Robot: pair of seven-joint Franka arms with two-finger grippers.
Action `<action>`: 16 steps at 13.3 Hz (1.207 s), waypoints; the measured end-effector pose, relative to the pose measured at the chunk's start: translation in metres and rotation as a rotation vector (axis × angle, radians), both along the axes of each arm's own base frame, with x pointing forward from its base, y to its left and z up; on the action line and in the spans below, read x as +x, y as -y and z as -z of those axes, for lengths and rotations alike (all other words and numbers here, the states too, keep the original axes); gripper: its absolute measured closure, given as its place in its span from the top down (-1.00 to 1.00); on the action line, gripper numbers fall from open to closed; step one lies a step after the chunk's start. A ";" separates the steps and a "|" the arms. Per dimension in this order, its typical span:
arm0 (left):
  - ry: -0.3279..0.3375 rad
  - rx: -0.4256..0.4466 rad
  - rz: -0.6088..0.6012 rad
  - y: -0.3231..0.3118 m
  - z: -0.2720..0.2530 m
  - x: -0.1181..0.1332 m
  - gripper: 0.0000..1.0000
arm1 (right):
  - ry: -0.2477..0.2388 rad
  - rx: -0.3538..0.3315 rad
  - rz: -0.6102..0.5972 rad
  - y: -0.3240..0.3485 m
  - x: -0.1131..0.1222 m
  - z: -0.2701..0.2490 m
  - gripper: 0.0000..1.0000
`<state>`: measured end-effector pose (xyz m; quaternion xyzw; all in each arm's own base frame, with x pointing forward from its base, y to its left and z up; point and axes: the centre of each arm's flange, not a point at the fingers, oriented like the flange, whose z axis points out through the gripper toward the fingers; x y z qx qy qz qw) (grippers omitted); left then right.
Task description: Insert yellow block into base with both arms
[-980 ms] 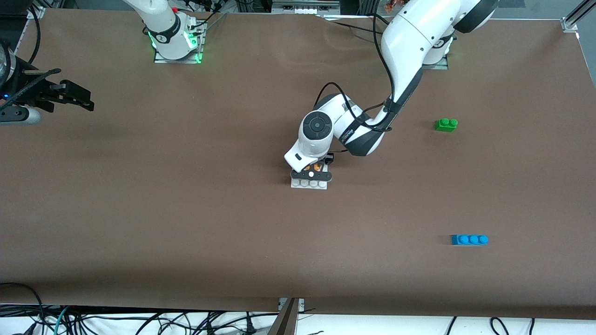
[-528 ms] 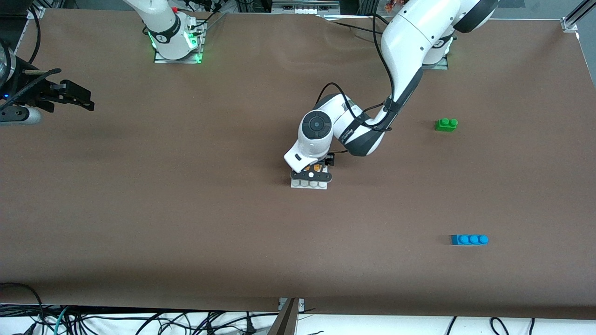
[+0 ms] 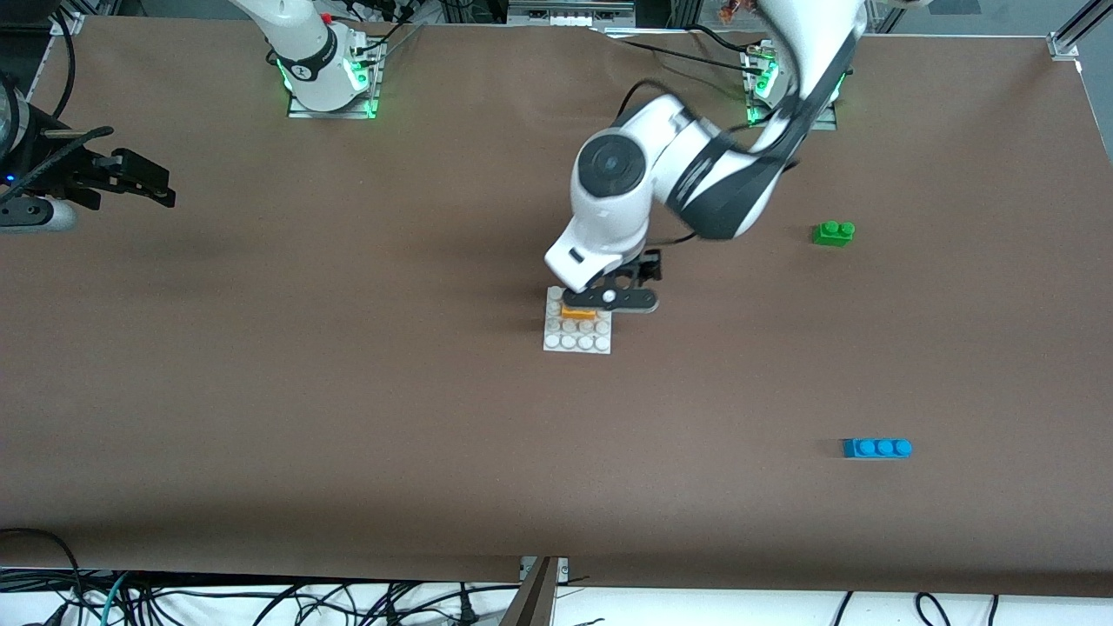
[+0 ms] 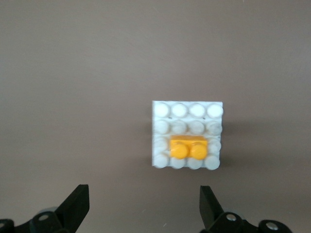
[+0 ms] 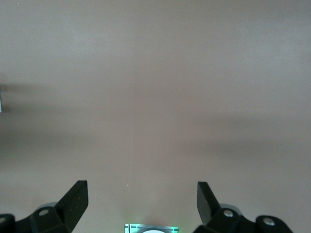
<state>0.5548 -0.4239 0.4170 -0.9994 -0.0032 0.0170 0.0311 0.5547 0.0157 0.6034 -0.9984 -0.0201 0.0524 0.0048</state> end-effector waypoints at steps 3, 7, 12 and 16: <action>-0.003 -0.017 -0.058 -0.063 -0.067 0.014 1.00 | 0.001 0.000 0.000 0.000 0.000 0.000 0.99; -0.088 -0.010 -0.104 -0.148 -0.135 0.007 1.00 | 0.003 0.000 0.000 0.000 0.000 -0.001 0.99; -0.168 -0.053 -0.009 -0.264 -0.183 0.006 1.00 | 0.023 0.000 0.008 -0.001 0.001 -0.010 0.99; -0.126 -0.076 -0.036 -0.346 -0.209 0.001 1.00 | 0.026 0.000 0.006 -0.002 0.001 -0.012 0.99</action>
